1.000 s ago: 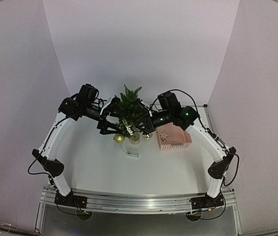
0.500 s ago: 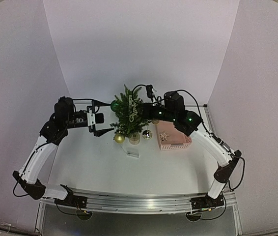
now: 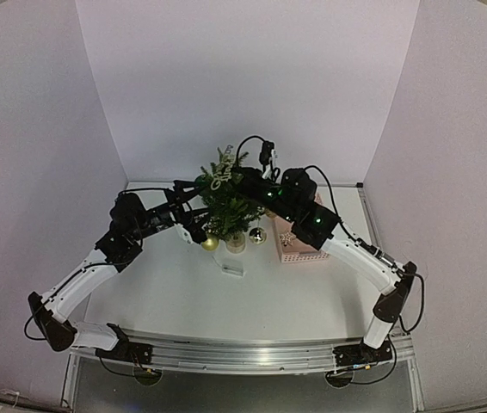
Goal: Decorate the small christmas tree
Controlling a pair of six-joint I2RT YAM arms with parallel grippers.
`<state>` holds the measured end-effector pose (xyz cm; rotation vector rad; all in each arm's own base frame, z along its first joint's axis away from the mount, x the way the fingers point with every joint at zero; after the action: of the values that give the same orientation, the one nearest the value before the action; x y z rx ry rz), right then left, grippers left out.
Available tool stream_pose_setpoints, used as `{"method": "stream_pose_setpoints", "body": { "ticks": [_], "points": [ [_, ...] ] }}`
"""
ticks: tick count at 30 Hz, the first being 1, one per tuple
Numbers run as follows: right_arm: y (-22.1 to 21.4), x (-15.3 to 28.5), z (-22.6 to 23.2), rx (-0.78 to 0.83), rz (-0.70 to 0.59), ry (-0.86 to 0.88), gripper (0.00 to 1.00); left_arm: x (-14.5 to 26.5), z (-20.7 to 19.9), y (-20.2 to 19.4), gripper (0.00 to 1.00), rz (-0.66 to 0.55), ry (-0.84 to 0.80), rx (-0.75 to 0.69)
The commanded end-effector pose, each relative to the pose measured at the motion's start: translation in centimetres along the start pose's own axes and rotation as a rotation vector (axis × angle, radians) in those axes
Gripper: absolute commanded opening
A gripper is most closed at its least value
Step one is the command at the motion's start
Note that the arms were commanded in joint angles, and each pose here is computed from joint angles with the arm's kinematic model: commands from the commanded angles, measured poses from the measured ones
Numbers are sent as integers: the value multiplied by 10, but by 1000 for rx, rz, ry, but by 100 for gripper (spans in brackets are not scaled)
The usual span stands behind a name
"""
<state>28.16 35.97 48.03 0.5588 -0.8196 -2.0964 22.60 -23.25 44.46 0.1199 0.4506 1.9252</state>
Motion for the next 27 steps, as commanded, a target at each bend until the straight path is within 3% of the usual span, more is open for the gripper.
{"method": "stream_pose_setpoints", "body": {
  "ticks": [1,6,14,27],
  "points": [
    [7,-8,14,-49,-88,69,0,-3,14,4,74,-6,171,-196],
    [1,-10,12,-65,-84,60,0,-8,17,2,60,12,251,-240],
    [-3,-13,10,-87,-84,69,0,-12,16,-3,23,52,277,-250],
    [-2,-13,12,-85,-93,91,0,-11,21,0,0,50,277,-223]
  ]
}}
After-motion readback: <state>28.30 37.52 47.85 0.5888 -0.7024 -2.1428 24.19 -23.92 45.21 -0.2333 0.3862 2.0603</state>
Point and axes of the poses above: each gripper's point midway between its finger pads, its own x axis back along the fingers, its own z axis along the line the jaws close on, y = z × x, the point moved 10 cm from there along x, back along the fingers, and after that the axes turned 14 degrees about x, right-handed, at the moved point
